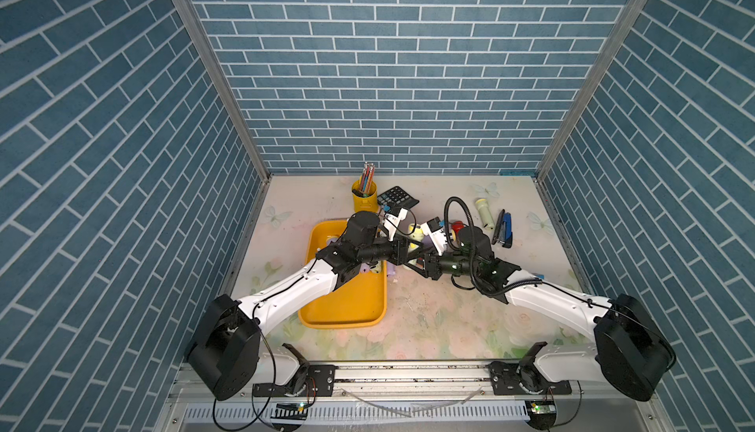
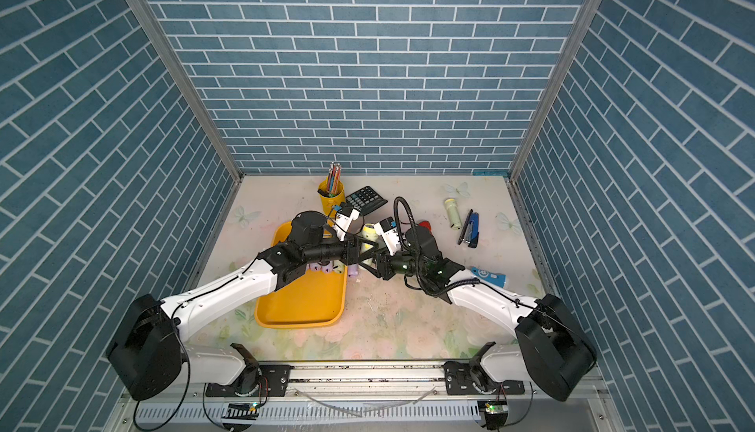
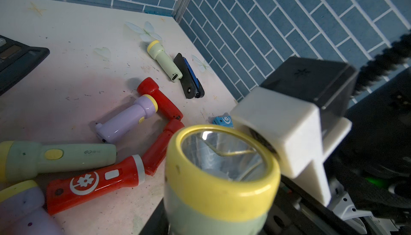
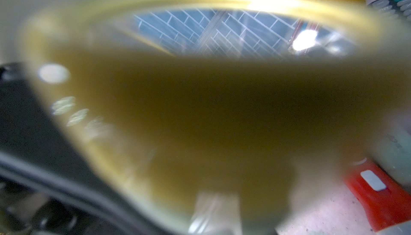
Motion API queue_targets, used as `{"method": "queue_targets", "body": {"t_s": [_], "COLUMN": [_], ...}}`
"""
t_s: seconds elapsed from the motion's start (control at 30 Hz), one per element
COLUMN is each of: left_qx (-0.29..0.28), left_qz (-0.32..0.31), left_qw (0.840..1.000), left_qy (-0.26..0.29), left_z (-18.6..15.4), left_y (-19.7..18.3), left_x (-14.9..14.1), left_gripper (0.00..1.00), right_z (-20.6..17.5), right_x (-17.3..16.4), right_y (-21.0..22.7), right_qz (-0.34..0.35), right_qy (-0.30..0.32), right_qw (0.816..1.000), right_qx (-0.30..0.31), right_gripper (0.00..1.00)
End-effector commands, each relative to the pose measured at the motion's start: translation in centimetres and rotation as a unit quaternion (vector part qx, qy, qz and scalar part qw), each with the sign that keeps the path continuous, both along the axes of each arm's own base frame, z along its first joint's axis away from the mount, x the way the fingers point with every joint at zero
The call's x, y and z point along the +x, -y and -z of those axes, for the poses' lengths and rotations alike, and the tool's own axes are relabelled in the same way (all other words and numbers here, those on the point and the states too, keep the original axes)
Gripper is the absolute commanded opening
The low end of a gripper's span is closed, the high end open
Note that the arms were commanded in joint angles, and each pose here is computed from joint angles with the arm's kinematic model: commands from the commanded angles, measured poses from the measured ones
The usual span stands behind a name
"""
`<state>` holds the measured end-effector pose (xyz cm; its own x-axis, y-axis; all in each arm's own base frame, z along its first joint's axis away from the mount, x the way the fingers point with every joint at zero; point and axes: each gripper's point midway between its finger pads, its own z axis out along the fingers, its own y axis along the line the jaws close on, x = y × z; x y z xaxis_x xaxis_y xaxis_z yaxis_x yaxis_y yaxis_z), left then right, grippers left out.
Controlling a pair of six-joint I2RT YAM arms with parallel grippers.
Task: Put the flashlights into the storage boxes
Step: Pick up the flashlight from the center of the board.
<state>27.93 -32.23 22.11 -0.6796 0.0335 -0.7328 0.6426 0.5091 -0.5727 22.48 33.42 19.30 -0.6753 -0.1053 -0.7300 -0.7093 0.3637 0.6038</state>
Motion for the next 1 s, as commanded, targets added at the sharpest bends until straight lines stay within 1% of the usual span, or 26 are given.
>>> {"method": "queue_targets", "body": {"t_s": [0.0,0.07,0.2,0.27,0.33,0.4,0.47,0.5,0.53,0.6,0.7,0.8,0.9,0.97], "left_qx": [-0.016,-0.012,0.006,0.022,0.034,0.042,0.047,0.049,0.052,0.063,0.097,0.135,0.151,0.173], "left_qz": [0.016,0.015,0.005,-0.001,0.001,0.001,-0.003,-0.007,-0.012,-0.024,-0.056,-0.097,-0.13,-0.148], "left_qw": [1.0,1.0,1.0,1.0,0.999,0.999,0.999,0.999,0.998,0.997,0.992,0.982,0.972,0.963], "left_qy": [0.01,0.009,0.011,0.007,0.002,-0.003,-0.008,-0.01,-0.014,-0.026,-0.054,-0.092,-0.124,-0.146], "left_z": [-1.4,-1.3,-1.2,-1.0,-0.8,-0.6,-0.3,-0.1,0.1,0.7,1.9,3.2,3.7,4.4], "left_y": [1.0,0.9,0.3,-0.1,-0.5,-0.8,-1.4,-1.8,-2.2,-3.3,-6.1,-10.0,-13.6,-16.0], "left_x": [-0.3,-0.3,-0.3,-0.3,-0.5,-0.7,-0.8,-0.9,-0.9,-0.8,-0.4,-0.1,-0.1,-0.3], "left_gripper": [0.4,0.36,0.32,0.31,0.31,0.3,0.3,0.3,0.3,0.3,0.3,0.3,0.31,0.31], "right_z": [-0.8,-0.7,-0.2,0.0,0.3,0.6,0.9,0.9,1.0,1.2,1.4,1.7,1.9,2.0], "right_x": [-0.8,-0.7,-0.3,-0.2,0.1,0.2,0.2,0.2,0.2,0.2,0.2,0.2,0.2,0.2], "right_y": [-0.6,-0.4,0.1,0.3,0.6,0.9,1.2,1.3,1.4,1.6,2.0,2.2,2.3,2.2], "right_qz": [-0.024,-0.02,-0.001,0.009,0.023,0.031,0.04,0.043,0.046,0.051,0.059,0.063,0.064,0.063], "right_qy": [0.024,0.025,0.024,0.02,0.014,0.009,0.004,0.003,0.001,0.001,0.002,0.002,0.002,0.001], "right_qw": [0.999,0.999,1.0,1.0,1.0,0.999,0.999,0.999,0.999,0.998,0.998,0.998,0.997,0.997], "right_qx": [0.019,0.016,0.003,-0.005,-0.013,-0.018,-0.021,-0.021,-0.022,-0.023,-0.025,-0.03,-0.034,-0.035], "right_gripper": [0.24,0.24,0.26,0.35,0.48,0.54,0.66,0.7,0.71,0.72,0.72,0.73,0.73,0.73]}}
